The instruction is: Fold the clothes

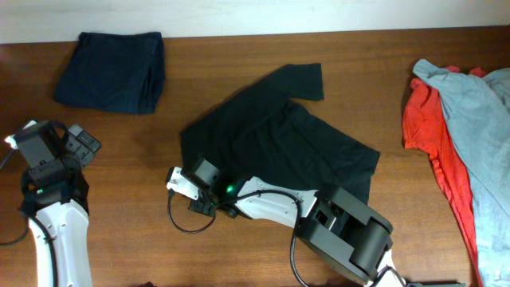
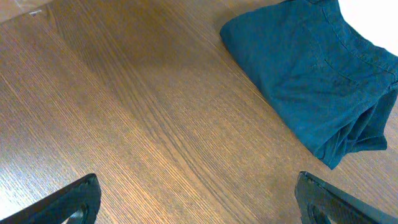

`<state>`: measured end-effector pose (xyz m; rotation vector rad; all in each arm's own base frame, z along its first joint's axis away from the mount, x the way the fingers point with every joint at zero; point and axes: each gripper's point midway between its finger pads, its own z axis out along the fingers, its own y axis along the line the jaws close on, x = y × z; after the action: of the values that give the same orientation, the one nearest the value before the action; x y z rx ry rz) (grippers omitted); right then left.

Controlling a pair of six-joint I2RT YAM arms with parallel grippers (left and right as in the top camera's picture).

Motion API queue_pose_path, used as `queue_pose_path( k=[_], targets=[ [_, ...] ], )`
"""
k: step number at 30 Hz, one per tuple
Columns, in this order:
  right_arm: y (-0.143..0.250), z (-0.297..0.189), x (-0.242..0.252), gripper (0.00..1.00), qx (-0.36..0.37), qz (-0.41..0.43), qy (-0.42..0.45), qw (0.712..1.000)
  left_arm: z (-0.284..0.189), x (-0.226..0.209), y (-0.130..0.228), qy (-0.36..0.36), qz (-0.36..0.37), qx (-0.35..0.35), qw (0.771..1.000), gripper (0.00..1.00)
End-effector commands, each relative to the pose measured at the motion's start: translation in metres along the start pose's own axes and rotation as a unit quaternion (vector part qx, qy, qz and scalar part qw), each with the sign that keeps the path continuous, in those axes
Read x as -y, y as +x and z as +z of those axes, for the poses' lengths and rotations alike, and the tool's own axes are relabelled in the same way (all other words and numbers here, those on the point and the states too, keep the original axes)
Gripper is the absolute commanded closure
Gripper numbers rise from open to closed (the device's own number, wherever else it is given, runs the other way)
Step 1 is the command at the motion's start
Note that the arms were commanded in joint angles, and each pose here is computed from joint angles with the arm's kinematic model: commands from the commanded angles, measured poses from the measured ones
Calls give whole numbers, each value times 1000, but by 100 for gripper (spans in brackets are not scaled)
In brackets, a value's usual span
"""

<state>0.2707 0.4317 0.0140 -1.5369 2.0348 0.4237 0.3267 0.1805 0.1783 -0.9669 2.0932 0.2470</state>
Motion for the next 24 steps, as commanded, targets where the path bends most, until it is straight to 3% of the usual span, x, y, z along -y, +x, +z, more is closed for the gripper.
queue_pose_path(
  k=[1, 14, 19, 20, 24],
  targets=[
    [-10, -7, 2, 96, 13, 4, 2, 1000, -1, 2, -4, 5, -7, 2, 1000, 1],
    [-54, -54, 12, 96, 76, 20, 21, 997, -1, 2, -4, 5, -7, 2, 1000, 1],
    [-45, -54, 18, 96, 62, 29, 22, 997, -1, 2, -4, 5, -7, 2, 1000, 1],
    [-40, -53, 17, 95, 52, 31, 20, 998, -1, 2, -4, 5, -7, 2, 1000, 1],
    [-18, -42, 12, 68, 13, 35, 9, 999, -1, 2, -4, 5, -7, 2, 1000, 1]
  ],
)
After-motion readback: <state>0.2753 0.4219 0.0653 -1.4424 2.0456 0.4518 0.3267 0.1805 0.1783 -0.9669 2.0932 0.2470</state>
